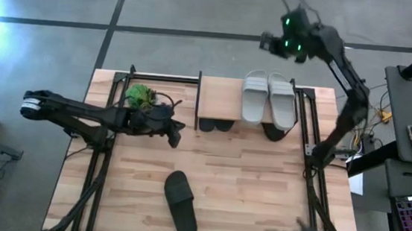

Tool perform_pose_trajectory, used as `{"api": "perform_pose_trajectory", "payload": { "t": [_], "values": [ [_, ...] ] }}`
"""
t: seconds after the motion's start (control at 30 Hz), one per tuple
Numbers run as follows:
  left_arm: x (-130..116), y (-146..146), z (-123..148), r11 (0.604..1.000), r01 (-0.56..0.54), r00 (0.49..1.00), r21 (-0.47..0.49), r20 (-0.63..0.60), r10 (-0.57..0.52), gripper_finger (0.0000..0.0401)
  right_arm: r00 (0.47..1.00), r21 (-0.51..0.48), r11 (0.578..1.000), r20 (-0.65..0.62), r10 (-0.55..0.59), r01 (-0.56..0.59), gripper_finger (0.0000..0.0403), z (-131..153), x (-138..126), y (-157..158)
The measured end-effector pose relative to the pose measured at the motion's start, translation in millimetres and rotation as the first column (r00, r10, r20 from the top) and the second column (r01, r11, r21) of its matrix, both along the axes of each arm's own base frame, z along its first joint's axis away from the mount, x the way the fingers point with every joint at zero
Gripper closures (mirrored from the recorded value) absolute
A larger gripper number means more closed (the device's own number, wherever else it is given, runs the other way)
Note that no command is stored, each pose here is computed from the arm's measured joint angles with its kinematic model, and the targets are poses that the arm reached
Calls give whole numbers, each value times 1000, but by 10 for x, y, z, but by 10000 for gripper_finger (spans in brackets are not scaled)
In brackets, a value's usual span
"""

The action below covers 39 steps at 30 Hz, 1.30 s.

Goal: Pick and place slides into the shelf
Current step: Put the black slipper under the shelf

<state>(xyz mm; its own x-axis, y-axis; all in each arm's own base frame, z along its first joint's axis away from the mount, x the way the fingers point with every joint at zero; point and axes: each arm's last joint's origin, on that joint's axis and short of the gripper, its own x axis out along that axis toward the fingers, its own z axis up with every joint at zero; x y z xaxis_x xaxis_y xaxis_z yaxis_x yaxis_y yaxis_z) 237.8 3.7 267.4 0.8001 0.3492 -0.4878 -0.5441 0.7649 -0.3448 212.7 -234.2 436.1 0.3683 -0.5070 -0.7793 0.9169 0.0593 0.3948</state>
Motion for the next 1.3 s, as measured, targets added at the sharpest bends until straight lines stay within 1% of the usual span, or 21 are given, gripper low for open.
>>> {"api": "perform_pose_trajectory", "payload": {
  "t": [0.07, 0.17, 0.2, 0.27, 0.33, 0.4, 0.53, 0.63, 0.73, 0.8, 0.83, 0.9, 1.0, 1.1, 1.17, 1.3],
  "values": [
    [-63, 46, -38, 996, -62, 998, -63, -34, 60, 401, 999, -22, 1000, 33, -14, 15, 374, 49, -44, -273],
    [-143, 89, -98, 991, -105, 989, -84, -113, 95, 401, 995, -58, 998, 99, -9, 15, 374, 71, -56, -703],
    [-157, 98, -108, 990, -112, 987, -84, -128, 101, 401, 994, -61, 998, 112, -11, 18, 374, 19, -50, -856],
    [-170, 112, -123, 986, -132, 983, -101, -140, 118, 401, 980, -83, 997, 196, 22, -6, 374, -144, -5, -1127],
    [-168, 129, -124, 978, -164, 981, -131, -125, 148, 401, 963, -49, 999, 266, 32, -19, 374, -367, 3, -1394],
    [-146, 158, -132, 967, -201, 977, -156, -106, 186, 401, 956, -19, 999, 292, 39, -35, 374, -608, -1, -1647],
    [-98, 183, -191, 928, -290, 957, -233, -95, 275, 401, 952, 98, 992, 303, 47, -80, 374, -1098, -111, -2065],
    [-30, 186, -274, 916, -315, 949, -248, -118, 294, 401, 917, 173, 973, 392, 72, -150, 374, -1379, -217, -2250],
    [70, 192, -349, 890, -348, 937, -296, -102, 333, 401, 910, 281, 942, 412, 53, -182, 374, -1644, -356, -2346],
    [165, 197, -385, 877, -350, 935, -330, -62, 350, 401, 913, 326, 919, 400, 81, -224, 374, -1800, -388, -2349],
    [220, 199, -405, 876, -343, 935, -338, -40, 351, 401, 914, 334, 910, 392, 104, -247, 374, -1844, -376, -2337],
    [319, 203, -438, 877, -327, 936, -353, 5, 351, 401, 918, 388, 878, 375, 128, -281, 374, -1945, -355, -2289],
    [447, 203, -469, 879, -280, 941, -385, 71, 331, 401, 948, 478, 835, 280, 149, -272, 374, -2088, -365, -2203],
    [501, 198, -524, 879, -274, 944, -391, 64, 323, 401, 967, 526, 813, 180, 182, -251, 374, -2122, -426, -2139],
    [515, 184, -553, 880, -267, 949, -394, 52, 311, 401, 968, 556, 793, 159, 193, -249, 374, -2126, -457, -2102],
    [505, 174, -536, 882, -253, 953, -397, 55, 298, 401, 963, 621, 740, 110, 244, -258, 374, -2132, -371, -1968]
  ]
}}
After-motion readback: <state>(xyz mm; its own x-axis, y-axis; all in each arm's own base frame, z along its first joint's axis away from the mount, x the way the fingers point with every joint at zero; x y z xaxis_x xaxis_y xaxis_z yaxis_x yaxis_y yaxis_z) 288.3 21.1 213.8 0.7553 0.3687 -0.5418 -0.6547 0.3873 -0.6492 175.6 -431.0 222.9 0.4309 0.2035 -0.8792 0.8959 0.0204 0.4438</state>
